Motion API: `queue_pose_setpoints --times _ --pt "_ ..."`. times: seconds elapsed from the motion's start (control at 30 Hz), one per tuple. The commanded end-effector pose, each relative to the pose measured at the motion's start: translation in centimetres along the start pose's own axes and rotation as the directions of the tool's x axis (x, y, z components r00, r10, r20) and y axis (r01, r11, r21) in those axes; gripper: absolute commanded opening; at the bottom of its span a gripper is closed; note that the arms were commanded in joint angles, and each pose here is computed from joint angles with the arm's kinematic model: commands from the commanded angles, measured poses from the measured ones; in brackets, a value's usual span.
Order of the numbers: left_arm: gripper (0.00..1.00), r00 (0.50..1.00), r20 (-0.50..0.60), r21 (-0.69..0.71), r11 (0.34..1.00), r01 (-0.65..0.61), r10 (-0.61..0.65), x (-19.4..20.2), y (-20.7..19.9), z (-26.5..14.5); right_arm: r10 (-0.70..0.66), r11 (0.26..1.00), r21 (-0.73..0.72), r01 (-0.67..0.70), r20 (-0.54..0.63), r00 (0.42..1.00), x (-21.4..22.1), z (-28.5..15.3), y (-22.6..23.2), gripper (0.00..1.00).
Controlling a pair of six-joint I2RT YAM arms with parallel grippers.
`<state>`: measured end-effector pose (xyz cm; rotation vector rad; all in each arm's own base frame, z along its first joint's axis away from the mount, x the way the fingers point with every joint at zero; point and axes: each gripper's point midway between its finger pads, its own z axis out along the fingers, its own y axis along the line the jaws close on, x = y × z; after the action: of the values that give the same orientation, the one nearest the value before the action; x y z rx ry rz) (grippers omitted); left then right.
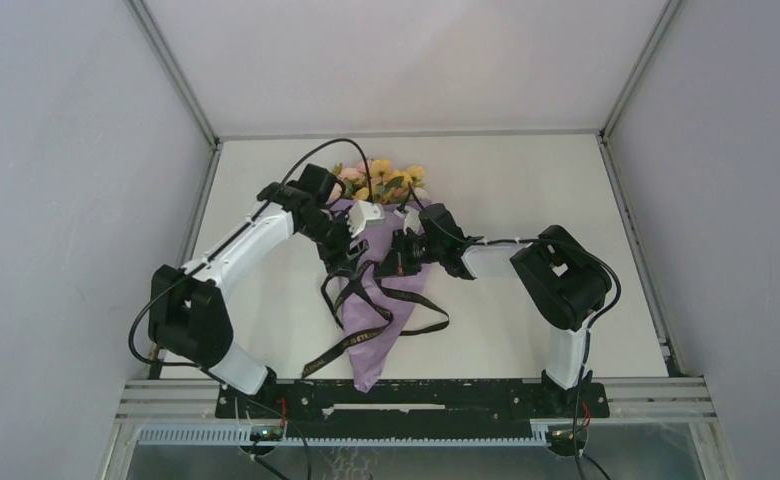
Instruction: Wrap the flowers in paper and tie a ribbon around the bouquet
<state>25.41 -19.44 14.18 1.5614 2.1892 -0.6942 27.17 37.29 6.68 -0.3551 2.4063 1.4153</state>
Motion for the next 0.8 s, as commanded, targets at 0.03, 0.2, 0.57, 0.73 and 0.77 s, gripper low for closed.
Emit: queue_pose_setpoints --times 0.03,0.2,0.57,0.73,0.77 --pt "0.86 0.992 0.028 -0.107 0.987 -0.12 0.124 1.3 2.0 1.5 -0.069 0.994 -0.081 0.072 0.042 0.997 -1.7 -0.8 3.4 0.0" --pt "1.0 0.974 0.059 -0.094 0.973 -0.212 0.218 1.0 1.7 2.7 -0.072 0.993 -0.087 0.075 0.035 0.997 -1.6 -1.0 3.8 0.0" --pt "0.89 0.97 -0.071 -0.182 0.953 -0.241 0.232 2.5 3.6 5.6 -0.061 0.989 -0.133 0.066 0.036 0.997 -1.6 -1.5 5.3 0.0" --pt "0.87 0.96 -0.111 -0.117 0.955 -0.271 0.259 3.9 2.6 6.1 -0.039 0.987 -0.152 0.046 0.048 0.998 -1.8 -2.2 5.5 0.0" --pt "0.89 0.956 -0.113 -0.096 0.954 -0.283 0.272 4.2 2.2 6.2 -0.036 0.988 -0.15 0.043 0.045 0.998 -1.7 -2.2 5.5 0.0"
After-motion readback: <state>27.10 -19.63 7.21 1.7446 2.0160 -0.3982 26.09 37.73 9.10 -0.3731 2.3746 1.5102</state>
